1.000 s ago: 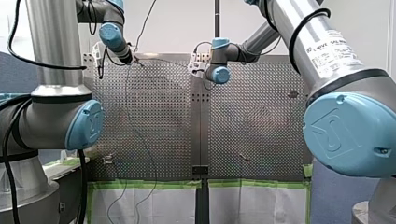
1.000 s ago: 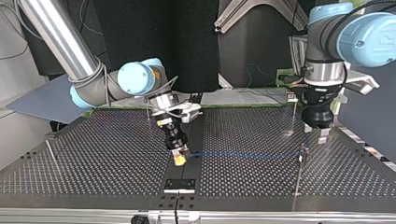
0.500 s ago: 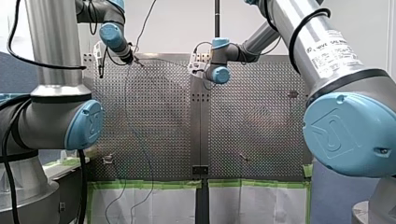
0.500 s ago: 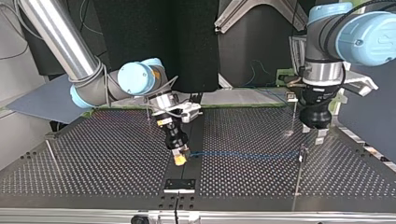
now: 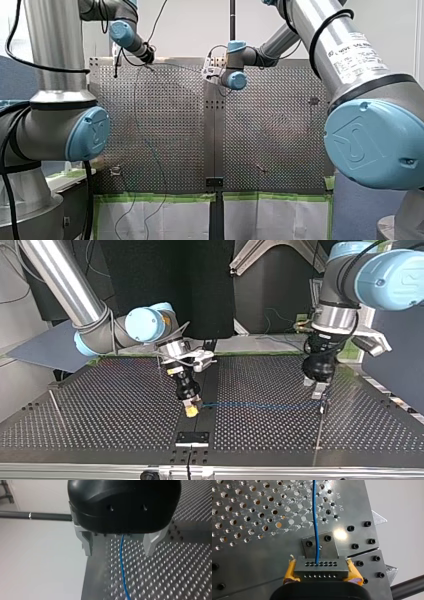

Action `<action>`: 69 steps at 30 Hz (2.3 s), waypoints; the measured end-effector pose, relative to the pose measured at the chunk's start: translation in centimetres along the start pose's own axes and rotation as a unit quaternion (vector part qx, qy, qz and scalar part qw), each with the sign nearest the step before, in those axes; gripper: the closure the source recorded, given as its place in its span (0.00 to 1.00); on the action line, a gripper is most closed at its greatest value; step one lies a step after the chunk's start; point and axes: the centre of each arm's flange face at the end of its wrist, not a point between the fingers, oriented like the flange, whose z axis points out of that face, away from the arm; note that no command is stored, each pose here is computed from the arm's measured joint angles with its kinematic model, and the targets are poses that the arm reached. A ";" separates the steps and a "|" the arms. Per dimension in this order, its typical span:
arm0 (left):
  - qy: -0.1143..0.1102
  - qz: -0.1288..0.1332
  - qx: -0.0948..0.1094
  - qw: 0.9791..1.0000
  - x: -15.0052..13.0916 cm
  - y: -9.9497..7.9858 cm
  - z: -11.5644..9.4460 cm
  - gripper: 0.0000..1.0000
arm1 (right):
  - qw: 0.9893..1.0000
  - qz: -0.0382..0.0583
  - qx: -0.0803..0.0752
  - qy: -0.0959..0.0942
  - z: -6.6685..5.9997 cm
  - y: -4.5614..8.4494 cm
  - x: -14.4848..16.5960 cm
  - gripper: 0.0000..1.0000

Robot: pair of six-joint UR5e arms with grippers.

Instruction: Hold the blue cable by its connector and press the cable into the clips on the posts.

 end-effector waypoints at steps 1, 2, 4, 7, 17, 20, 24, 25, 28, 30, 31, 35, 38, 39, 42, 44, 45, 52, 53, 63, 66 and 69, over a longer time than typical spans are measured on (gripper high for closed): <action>0.000 0.000 0.003 1.000 0.1 -0.2 0.1 0.00 | 1.000 0.000 0.000 0.000 0.0 0.0 0.0 1.00; 0.000 0.001 0.005 1.000 0.1 -0.4 0.3 0.00 | 1.000 0.000 -0.001 0.000 0.0 0.1 0.0 1.00; 0.000 0.001 0.005 1.000 0.3 -0.6 0.6 0.00 | 1.000 0.000 -0.001 0.000 0.0 0.1 0.0 1.00; 0.002 0.004 0.003 1.000 0.5 -0.9 1.2 0.00 | 1.000 0.000 -0.001 0.000 0.0 0.2 0.0 1.00; -0.006 0.010 -0.022 1.000 1.2 -1.0 4.0 0.00 | 1.000 -0.001 -0.002 0.000 0.0 0.2 0.0 1.00; -0.002 0.011 -0.029 1.000 1.9 -0.9 4.7 0.00 | 1.000 -0.001 -0.002 0.000 0.0 0.3 -0.1 1.00; -0.001 0.015 -0.040 0.999 2.5 -0.8 5.5 0.00 | 1.000 -0.001 -0.002 0.000 0.0 0.3 -0.1 1.00; -0.003 0.016 -0.043 0.999 2.5 -0.7 5.6 0.00 | 1.000 -0.001 -0.002 0.000 0.0 0.3 -0.1 1.00; -0.013 0.015 -0.050 0.999 2.1 -0.6 6.0 0.00 | 1.000 -0.001 -0.002 -0.001 0.0 0.3 -0.1 1.00; -0.019 0.014 -0.054 0.998 1.7 -0.6 6.2 0.00 | 1.000 -0.001 -0.002 -0.001 0.0 0.3 -0.1 1.00; -0.021 0.013 -0.055 0.998 1.6 -0.6 6.3 0.00 | 1.000 -0.001 -0.002 -0.001 0.0 0.3 -0.1 1.00; -0.020 0.013 -0.055 0.998 1.7 -0.8 7.1 0.00 | 1.000 -0.001 -0.002 -0.001 0.0 0.3 -0.2 1.00; -0.018 0.013 -0.054 0.998 2.0 -1.0 7.8 0.00 | 1.000 -0.001 -0.002 -0.001 0.0 0.3 -0.2 1.00; -0.018 0.013 -0.053 0.998 2.0 -1.0 8.0 0.00 | 1.000 -0.001 -0.002 -0.002 0.0 0.3 -0.3 1.00; -0.019 0.011 -0.057 0.998 1.9 -1.0 8.8 0.00 | 1.000 -0.002 -0.002 -0.002 0.0 0.3 -0.3 1.00; -0.024 0.010 -0.060 0.998 1.3 -1.0 9.2 0.00 | 1.000 -0.001 -0.002 -0.002 0.0 0.3 -0.3 1.00; -0.027 0.009 -0.061 0.998 1.0 -1.0 9.4 0.00 | 1.000 -0.001 -0.002 -0.002 0.0 0.3 -0.4 1.00; -0.038 0.003 -0.062 0.997 -0.1 -1.0 9.7 0.00 | 1.000 -0.001 -0.002 -0.002 0.0 0.4 -0.5 1.00; -0.038 0.002 -0.062 0.997 -0.1 -1.0 9.7 0.00 | 1.000 -0.001 -0.002 -0.002 0.0 0.4 -0.5 1.00; -0.028 0.003 -0.062 0.998 0.2 -1.0 9.6 0.00 | 1.000 -0.001 -0.003 -0.004 0.1 0.4 -0.7 1.00; -0.021 0.004 -0.061 0.998 0.8 -1.1 10.0 0.00 | 1.000 -0.001 -0.003 -0.004 0.1 0.4 -0.7 1.00; -0.014 0.005 -0.061 0.998 1.5 -1.1 10.5 0.00 | 1.000 -0.001 -0.003 -0.004 0.1 0.4 -0.8 1.00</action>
